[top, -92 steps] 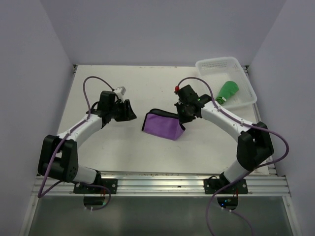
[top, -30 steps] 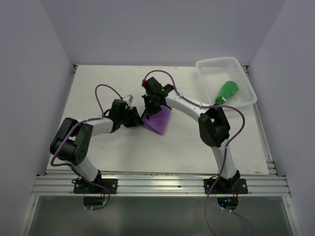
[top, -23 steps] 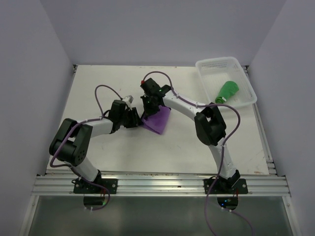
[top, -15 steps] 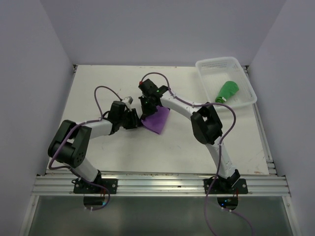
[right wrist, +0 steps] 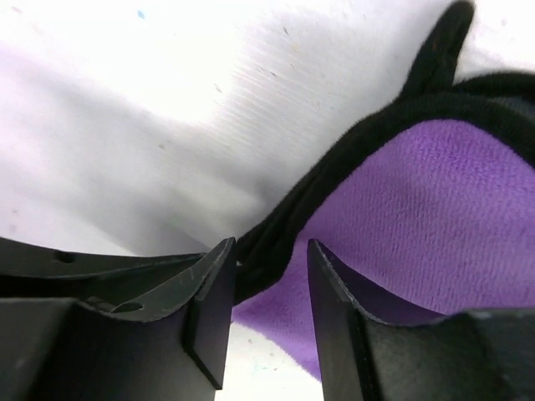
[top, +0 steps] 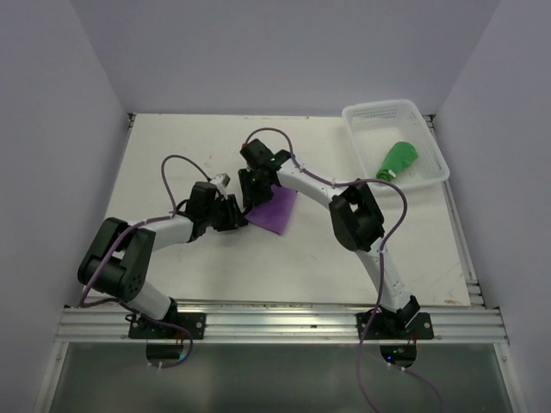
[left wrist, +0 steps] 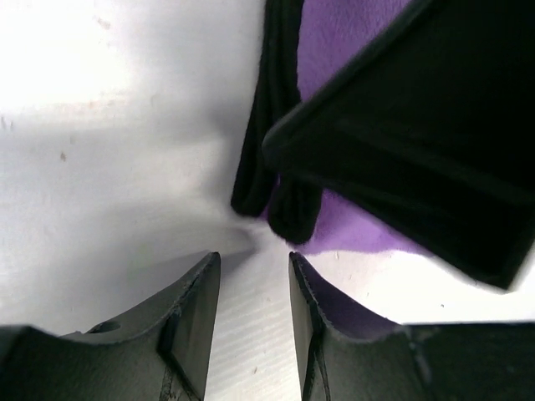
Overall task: Roll the towels
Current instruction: Fold the towel
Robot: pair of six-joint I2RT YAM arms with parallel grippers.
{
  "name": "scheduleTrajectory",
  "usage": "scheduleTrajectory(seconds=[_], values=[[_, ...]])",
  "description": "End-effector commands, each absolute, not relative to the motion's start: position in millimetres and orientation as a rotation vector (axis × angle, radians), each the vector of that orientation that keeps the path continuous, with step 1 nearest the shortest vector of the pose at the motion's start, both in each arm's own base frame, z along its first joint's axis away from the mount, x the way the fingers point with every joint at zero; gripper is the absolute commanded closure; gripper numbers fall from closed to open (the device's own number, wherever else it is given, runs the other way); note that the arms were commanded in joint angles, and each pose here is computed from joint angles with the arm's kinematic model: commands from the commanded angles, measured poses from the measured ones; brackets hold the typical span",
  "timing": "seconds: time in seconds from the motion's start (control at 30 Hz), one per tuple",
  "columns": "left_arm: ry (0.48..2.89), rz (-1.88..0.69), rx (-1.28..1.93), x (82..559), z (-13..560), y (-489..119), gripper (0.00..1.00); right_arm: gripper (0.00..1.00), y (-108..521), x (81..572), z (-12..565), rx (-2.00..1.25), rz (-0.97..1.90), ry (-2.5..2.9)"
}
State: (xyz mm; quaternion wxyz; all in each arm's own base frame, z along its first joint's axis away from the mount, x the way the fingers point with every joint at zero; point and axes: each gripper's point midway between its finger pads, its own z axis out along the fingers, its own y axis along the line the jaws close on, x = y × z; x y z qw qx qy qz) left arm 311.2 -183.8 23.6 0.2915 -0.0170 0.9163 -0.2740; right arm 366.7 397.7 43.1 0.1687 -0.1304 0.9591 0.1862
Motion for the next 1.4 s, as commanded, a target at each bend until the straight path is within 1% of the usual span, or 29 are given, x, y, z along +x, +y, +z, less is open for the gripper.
scheduleTrajectory(seconds=[0.0,0.07,0.23,0.33,0.4,0.47,0.5,0.53,0.57,0.6,0.63,0.7,0.73,0.8,0.83,1.0,1.13,1.27,1.37], values=[[2.446,-0.711,-0.079,298,22,-178,0.57,0.56,412,379,88,-0.382,0.582,2.639],[2.449,-0.714,-0.087,293,22,-176,0.55,0.54,412,385,102,-0.379,0.581,2.616],[2.422,-0.706,-0.106,287,35,-171,0.55,0.54,399,390,129,-0.366,0.555,2.571],[2.386,-0.690,-0.107,288,51,-168,0.55,0.59,373,388,146,-0.348,0.508,2.544],[2.331,-0.699,-0.098,294,72,-169,0.55,0.66,357,380,153,-0.333,0.499,2.533],[2.279,-0.744,-0.070,302,94,-176,0.59,0.74,338,374,156,-0.311,0.489,2.527],[2.258,-0.762,-0.039,305,102,-180,0.61,0.82,331,374,156,-0.299,0.478,2.528],[2.240,-0.777,-0.021,308,109,-183,0.66,0.85,322,374,155,-0.283,0.469,2.530],[2.211,-0.802,0.019,314,122,-190,0.68,0.88,313,371,145,-0.272,0.458,2.549],[2.199,-0.809,0.033,318,126,-192,0.71,0.91,308,370,149,-0.260,0.462,2.539],[2.184,-0.818,0.054,321,130,-196,0.76,0.92,299,373,147,-0.238,0.456,2.545],[2.168,-0.844,0.107,328,134,-206,0.84,0.92,291,370,136,-0.228,0.454,2.574],[2.154,-0.850,0.125,331,136,-211,0.92,0.93,285,373,135,-0.213,0.451,2.574],[2.166,-0.869,0.154,334,129,-220,0.99,0.93,282,376,131,-0.207,0.460,2.578],[2.157,-0.878,0.164,336,129,-224,1.00,0.94,281,378,129,-0.205,0.460,2.580],[2.196,-0.870,0.183,337,103,-234,1.00,0.94,283,391,117,-0.196,0.478,2.599],[2.230,-0.833,0.164,337,83,-231,1.00,0.94,285,397,94,-0.195,0.473,2.633],[2.293,-0.715,0.109,339,57,-215,1.00,0.95,284,400,60,-0.183,0.463,2.691],[2.345,-0.623,0.046,338,40,-201,1.00,0.95,279,401,46,-0.166,0.442,2.713]])
